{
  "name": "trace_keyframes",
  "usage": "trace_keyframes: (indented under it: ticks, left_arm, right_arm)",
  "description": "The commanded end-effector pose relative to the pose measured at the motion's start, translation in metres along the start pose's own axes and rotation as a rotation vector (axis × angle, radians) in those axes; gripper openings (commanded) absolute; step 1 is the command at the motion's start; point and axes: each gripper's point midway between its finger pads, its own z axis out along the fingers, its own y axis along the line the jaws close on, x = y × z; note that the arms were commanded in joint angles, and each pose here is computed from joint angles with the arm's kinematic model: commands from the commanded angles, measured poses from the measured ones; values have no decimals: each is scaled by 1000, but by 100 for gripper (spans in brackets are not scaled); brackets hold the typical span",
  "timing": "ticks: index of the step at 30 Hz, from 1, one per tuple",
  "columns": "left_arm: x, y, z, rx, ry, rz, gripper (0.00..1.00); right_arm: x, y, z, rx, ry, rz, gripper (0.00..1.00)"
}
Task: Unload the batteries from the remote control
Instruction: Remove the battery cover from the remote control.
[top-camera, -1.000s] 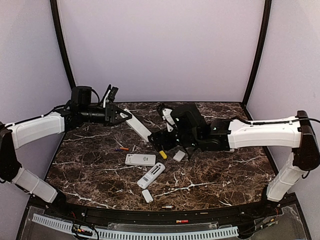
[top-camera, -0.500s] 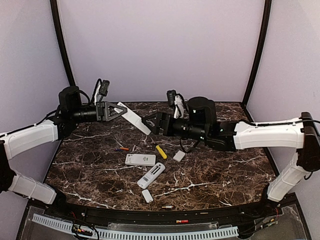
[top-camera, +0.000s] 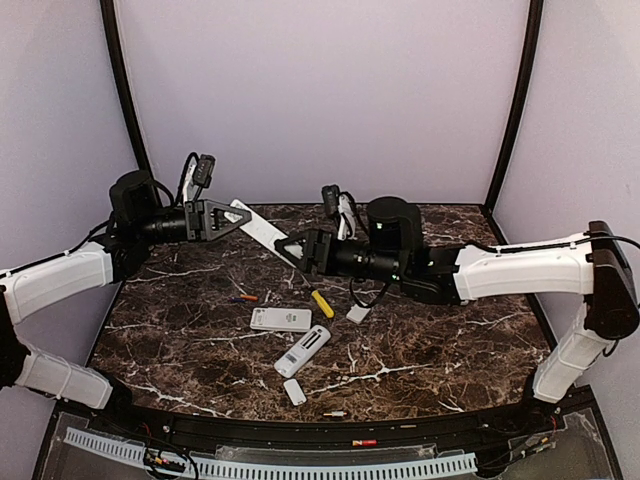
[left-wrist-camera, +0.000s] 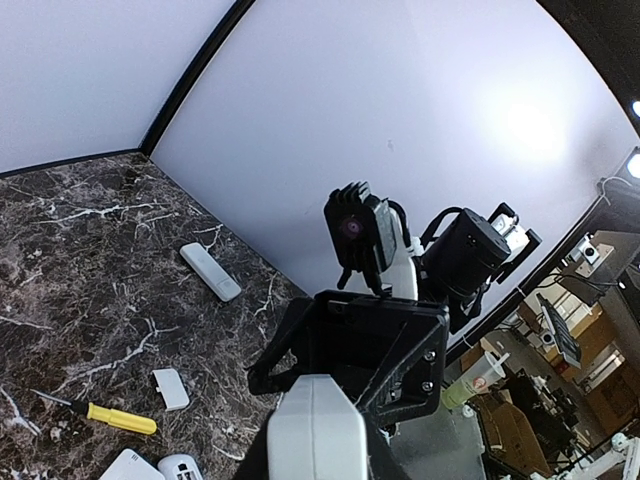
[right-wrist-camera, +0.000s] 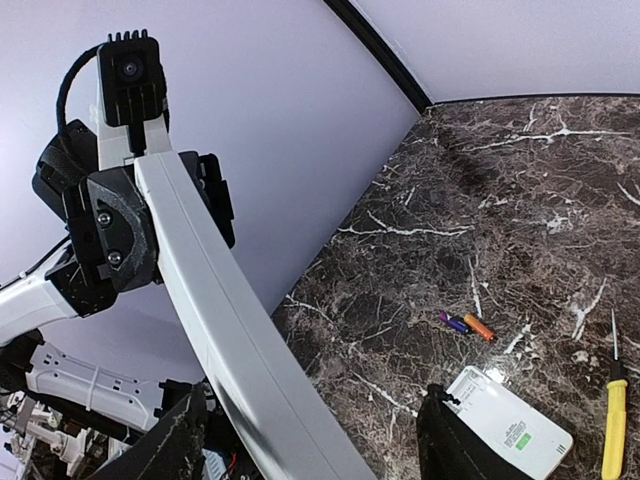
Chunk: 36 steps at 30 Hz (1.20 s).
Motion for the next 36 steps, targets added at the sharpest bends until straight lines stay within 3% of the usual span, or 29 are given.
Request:
trace_keyframes:
  ticks: [1, 8, 19, 25, 30, 36]
  left_arm:
    - [-5, -14, -3, 42, -14, 47, 0]
    - [-4, -14, -4, 41, -13, 47, 0]
    - [-4, -14, -3, 42, -11, 46, 0]
    - [-5, -14, -4, 41, -12, 49, 0]
    - [-6, -16, -5, 38, -18, 57, 0]
    - [-7, -18, -6, 27, -25, 69, 0]
  right_arm:
    - [-18, 16, 3, -53, -52, -12, 67]
    - [-15, 14, 9, -50, -34, -9, 59]
    - [-8, 2, 14, -4, -20, 15, 28]
    - [-6, -1, 14, 8, -12, 14, 28]
    - [-4, -7, 13, 38, -4, 17, 45]
    - [-1, -18, 4, 71, -1, 33, 51]
